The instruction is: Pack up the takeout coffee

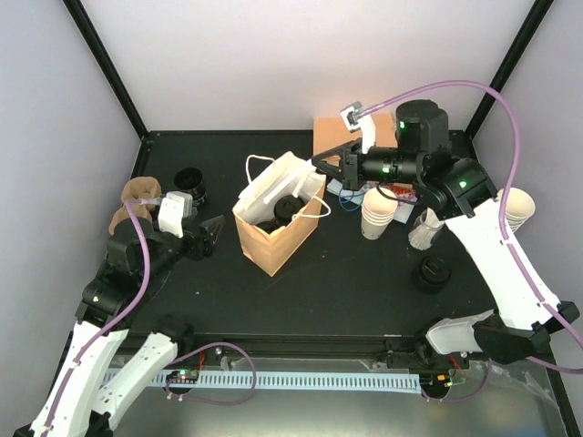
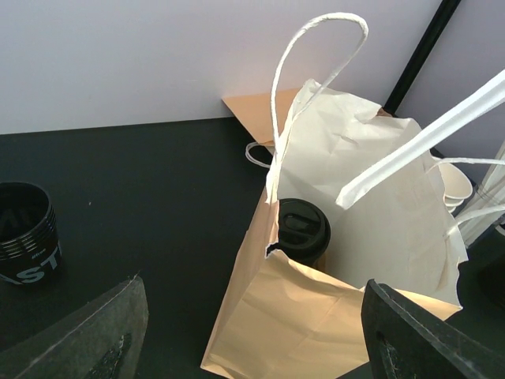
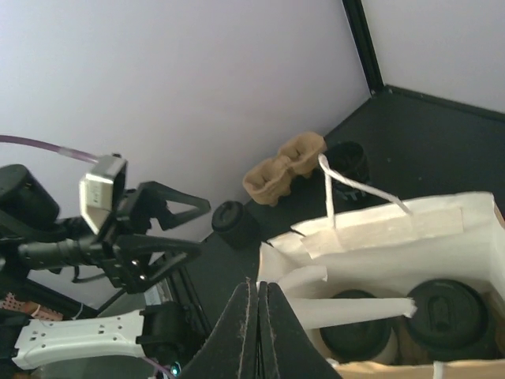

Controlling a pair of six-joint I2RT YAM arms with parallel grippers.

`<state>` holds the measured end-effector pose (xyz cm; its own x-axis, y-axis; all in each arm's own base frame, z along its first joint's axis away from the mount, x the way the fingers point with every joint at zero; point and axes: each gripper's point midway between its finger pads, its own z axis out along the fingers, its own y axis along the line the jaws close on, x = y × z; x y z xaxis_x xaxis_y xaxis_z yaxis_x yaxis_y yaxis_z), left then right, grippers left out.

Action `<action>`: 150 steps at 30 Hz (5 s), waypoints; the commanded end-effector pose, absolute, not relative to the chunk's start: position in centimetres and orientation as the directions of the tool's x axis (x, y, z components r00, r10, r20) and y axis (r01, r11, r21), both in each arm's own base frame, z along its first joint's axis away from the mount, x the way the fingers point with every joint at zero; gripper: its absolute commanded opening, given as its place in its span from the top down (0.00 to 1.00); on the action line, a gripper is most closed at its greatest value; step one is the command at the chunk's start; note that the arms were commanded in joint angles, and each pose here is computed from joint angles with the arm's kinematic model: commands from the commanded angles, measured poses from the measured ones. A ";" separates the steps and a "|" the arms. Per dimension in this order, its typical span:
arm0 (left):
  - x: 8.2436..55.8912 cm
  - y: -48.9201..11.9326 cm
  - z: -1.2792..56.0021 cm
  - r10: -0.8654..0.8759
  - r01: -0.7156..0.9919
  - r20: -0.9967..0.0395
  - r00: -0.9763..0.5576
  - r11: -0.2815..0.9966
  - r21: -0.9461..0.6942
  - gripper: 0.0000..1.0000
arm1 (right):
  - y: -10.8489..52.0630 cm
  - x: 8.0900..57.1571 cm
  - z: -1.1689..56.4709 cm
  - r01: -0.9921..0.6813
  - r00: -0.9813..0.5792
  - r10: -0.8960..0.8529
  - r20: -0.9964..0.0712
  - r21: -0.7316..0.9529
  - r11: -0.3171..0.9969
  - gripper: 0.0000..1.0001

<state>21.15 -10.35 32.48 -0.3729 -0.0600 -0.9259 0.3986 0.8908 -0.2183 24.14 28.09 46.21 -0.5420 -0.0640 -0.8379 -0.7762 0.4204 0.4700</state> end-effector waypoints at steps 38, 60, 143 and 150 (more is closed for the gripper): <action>21.4 -10.2 32.1 -0.044 0.389 -0.926 -0.374 0.899 -0.200 0.23 | 25.4 25.7 44.5 -0.717 -0.419 -0.073 -0.905 0.281 0.638 0.04; 21.3 -9.8 28.2 -0.168 0.298 -0.872 -0.459 0.896 -0.329 0.19 | 17.7 23.6 35.1 -0.572 -0.249 -0.047 -0.967 0.108 0.813 0.08; 31.8 1.9 17.3 -0.076 -0.219 -0.988 -0.134 0.975 -0.045 0.01 | 2.5 32.9 20.0 -0.030 -0.059 -0.063 -0.996 -0.061 0.998 0.00; 31.6 1.7 17.4 -0.095 -0.206 -0.987 -0.132 0.976 -0.066 0.01 | 2.8 31.9 22.4 -0.053 -0.046 -0.051 -0.998 -0.048 0.997 0.00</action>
